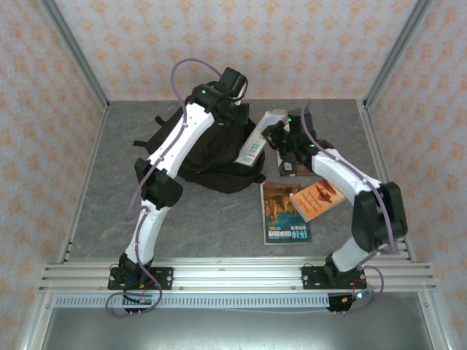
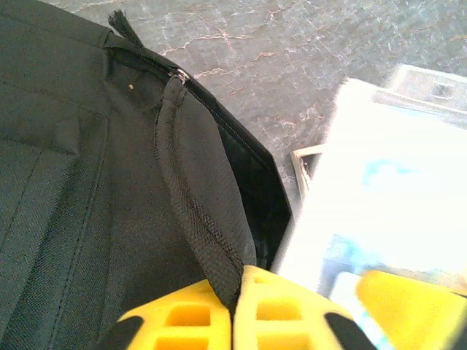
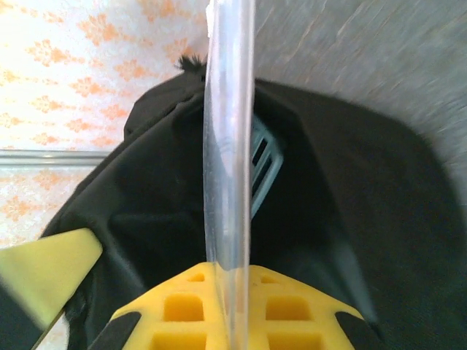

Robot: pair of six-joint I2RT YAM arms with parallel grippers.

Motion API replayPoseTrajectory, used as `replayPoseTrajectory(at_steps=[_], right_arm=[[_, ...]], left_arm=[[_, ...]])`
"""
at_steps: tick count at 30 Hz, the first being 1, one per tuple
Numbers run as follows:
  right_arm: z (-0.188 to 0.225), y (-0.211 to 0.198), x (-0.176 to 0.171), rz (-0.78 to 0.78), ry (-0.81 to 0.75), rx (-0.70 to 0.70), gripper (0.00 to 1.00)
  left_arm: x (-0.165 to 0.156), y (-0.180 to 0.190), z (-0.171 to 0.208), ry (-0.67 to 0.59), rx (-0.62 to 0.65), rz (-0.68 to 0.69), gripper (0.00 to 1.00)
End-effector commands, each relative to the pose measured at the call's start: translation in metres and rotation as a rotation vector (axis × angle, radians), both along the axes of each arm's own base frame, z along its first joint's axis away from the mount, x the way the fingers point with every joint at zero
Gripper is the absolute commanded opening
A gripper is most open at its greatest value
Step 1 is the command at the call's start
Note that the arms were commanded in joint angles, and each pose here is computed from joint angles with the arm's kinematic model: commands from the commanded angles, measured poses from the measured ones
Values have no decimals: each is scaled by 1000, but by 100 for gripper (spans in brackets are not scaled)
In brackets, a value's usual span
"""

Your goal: Pack the student bag

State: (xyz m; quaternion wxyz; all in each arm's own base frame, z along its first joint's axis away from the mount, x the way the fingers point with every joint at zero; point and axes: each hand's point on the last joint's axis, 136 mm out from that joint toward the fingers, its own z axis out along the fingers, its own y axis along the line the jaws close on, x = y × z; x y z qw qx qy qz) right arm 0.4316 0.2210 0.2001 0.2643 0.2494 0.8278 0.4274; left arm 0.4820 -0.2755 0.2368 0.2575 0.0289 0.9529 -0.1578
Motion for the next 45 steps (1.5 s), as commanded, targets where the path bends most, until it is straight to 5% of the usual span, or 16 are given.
replayPoseTrajectory(at_steps=[1,4,9,21,26,31,38,45], right_arm=[[31,33,17,35,-59,208,0],[36,44,20,43,-76,263,0],[41,48,22,40,-104,295,0],[24,53,24,43,-71,312,0],[20,53,21,50,-63,307,0],[5,47,15,47,-36,231,0],[-17,30,5,20,-8,92,0],[-25,55,9,65,10,95,0]], left_arm=[[-21,1,33,-16,-43,-34,22],[-28,13,30,-4,8,-27,44],[-37,38,36,-34,78,-1,57],[-36,67,-7,25,226,46,57],[-27,69,-20,44,234,60,44],[-26,51,-10,32,120,22,0],[-30,66,59,-149,83,53,0],[-40,70,113,-270,31,47,0]])
